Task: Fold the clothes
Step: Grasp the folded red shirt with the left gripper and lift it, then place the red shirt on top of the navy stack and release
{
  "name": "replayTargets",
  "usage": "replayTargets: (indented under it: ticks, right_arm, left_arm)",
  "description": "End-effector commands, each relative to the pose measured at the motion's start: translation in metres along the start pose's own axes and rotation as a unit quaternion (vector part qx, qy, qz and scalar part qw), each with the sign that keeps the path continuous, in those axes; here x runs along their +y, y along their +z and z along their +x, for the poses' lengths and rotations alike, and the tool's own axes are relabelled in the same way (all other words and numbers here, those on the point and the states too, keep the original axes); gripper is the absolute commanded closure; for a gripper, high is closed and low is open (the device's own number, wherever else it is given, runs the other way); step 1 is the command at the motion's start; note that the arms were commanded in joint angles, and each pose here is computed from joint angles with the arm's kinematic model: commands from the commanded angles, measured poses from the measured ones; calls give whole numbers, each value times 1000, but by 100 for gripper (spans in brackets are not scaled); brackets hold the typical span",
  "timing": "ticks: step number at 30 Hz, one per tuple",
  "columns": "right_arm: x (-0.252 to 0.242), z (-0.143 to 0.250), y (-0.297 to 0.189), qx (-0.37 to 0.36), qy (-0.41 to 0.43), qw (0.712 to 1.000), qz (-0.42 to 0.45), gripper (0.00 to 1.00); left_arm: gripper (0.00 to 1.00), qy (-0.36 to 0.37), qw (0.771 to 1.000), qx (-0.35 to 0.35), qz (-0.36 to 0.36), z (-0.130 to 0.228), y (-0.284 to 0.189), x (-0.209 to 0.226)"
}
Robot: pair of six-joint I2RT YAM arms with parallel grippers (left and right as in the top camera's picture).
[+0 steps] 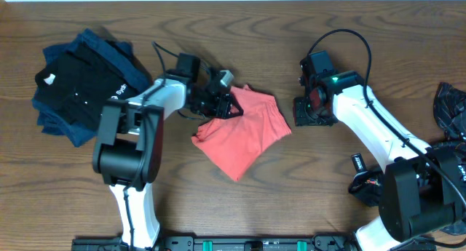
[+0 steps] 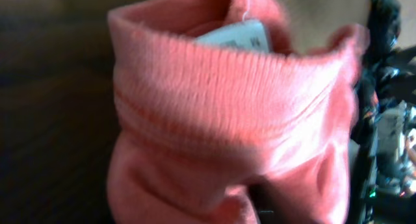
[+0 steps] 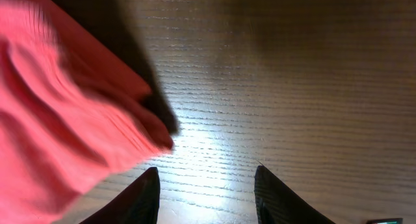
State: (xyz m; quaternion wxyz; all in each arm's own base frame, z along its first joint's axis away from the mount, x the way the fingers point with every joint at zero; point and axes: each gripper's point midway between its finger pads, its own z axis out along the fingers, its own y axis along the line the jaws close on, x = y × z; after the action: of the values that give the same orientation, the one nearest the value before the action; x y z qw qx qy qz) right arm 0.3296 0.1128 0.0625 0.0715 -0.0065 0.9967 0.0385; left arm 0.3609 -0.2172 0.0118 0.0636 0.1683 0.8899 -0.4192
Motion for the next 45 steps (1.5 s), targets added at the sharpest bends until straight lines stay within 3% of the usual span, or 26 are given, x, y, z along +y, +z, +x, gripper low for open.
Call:
replayTargets:
  ticks: [1,2,7,14,22,28,31,38,45]
  right_arm:
    - [-2,1,-1,2,11,1000,0,54]
    - [-3,2,-1,3,11,1000,0,55]
    - [-10,3,-1,6,16,1000,12,55]
    - [-18,1,-2,6,27,1000,15,55]
    - [-25,2,-2,9,35,999,19,55]
    - [-25,3,-2,12,36,999,20,55]
    - [-26,3,-2,12,37,999,20,55]
    - [-27,4,-2,14,38,999,21,55]
    - [-27,5,-2,17,38,999,22,55]
  left_arm:
    - [89,-15,999,31,-27,19,15,15]
    - [94,-21,999,30,-34,18,14,17]
    - [94,-26,998,7,-60,1,-9,21]
    - [94,-17,971,-81,-225,-38,-103,25]
    - [94,0,895,-276,-351,-72,-254,-10]
    - [94,-8,813,-391,-431,-77,-353,-9]
    - [94,-28,791,-422,-441,-77,-380,6]
    - [94,-88,768,-432,-465,-59,-412,56]
    - [94,-189,739,-427,-486,-18,-439,132]
